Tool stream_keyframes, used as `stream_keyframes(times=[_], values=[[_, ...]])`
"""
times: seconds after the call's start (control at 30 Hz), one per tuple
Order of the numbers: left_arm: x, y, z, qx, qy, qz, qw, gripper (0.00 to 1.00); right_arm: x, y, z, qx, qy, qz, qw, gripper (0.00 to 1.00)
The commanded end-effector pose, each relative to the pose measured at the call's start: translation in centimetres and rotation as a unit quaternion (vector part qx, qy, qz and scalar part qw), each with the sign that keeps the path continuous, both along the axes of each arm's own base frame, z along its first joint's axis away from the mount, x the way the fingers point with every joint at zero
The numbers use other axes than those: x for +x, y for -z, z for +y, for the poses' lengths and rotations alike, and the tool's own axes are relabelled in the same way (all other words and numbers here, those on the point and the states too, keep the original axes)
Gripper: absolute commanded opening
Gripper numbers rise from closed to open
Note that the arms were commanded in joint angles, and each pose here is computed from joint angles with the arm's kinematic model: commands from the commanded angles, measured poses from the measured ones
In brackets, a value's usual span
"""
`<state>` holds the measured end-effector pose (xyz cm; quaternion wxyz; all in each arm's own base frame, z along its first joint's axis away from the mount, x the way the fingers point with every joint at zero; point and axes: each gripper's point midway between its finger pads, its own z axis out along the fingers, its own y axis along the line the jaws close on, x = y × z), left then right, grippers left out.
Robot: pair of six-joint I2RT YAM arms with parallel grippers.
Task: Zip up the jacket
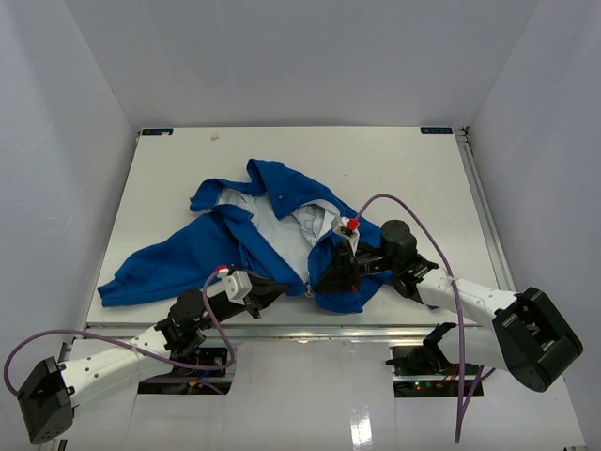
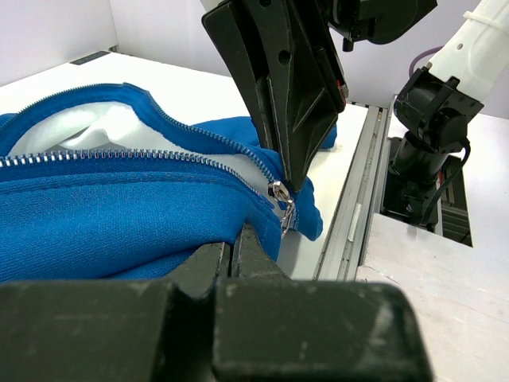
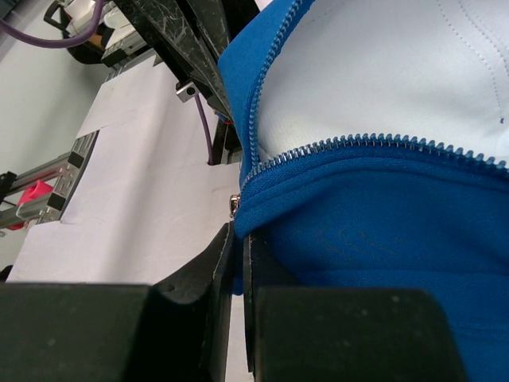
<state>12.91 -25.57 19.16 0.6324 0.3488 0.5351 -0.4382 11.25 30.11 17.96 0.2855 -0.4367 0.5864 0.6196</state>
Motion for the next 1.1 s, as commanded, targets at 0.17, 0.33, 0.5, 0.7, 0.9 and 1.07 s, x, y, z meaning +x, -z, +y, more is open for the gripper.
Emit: stream_keyframes(times=[0.17, 0.33, 0.5, 0.7, 0.9, 1.07], values=[[-0.62, 1.4, 0.58, -0.007, 0.005, -0.007, 1.0, 0.0, -0.97, 0.08, 0.08, 0.012, -0.03, -0.007, 0.999, 0.08], [-0.53, 1.42, 0.56, -0.006, 0.003, -0.007, 1.0, 0.0, -1.23, 0.06, 0.29, 0.013, -0.037, -0.01, 0.999, 0.08], [-0.6, 1.7, 0.42, 0.0, 0.007, -0.005, 1.0, 0.0, -1.21, 0.02, 0.47, 0.015, -0.039, -0.011, 0.999, 0.08], [-0.89, 1.84, 0.2, 0.003, 0.018, -0.004, 1.0, 0.0, -0.99, -0.22, 0.62, 0.019, -0.034, -0.011, 0.999, 0.08], [-1.22, 1.81, 0.08, 0.002, 0.028, -0.007, 1.0, 0.0, -0.85, -0.48, 0.73, 0.021, -0.031, -0.012, 0.999, 0.08], [-1.48, 1.85, -0.02, 0.002, 0.036, -0.007, 0.999, 0.0, -0.81, -0.61, 0.7, 0.023, -0.031, -0.014, 0.999, 0.08]])
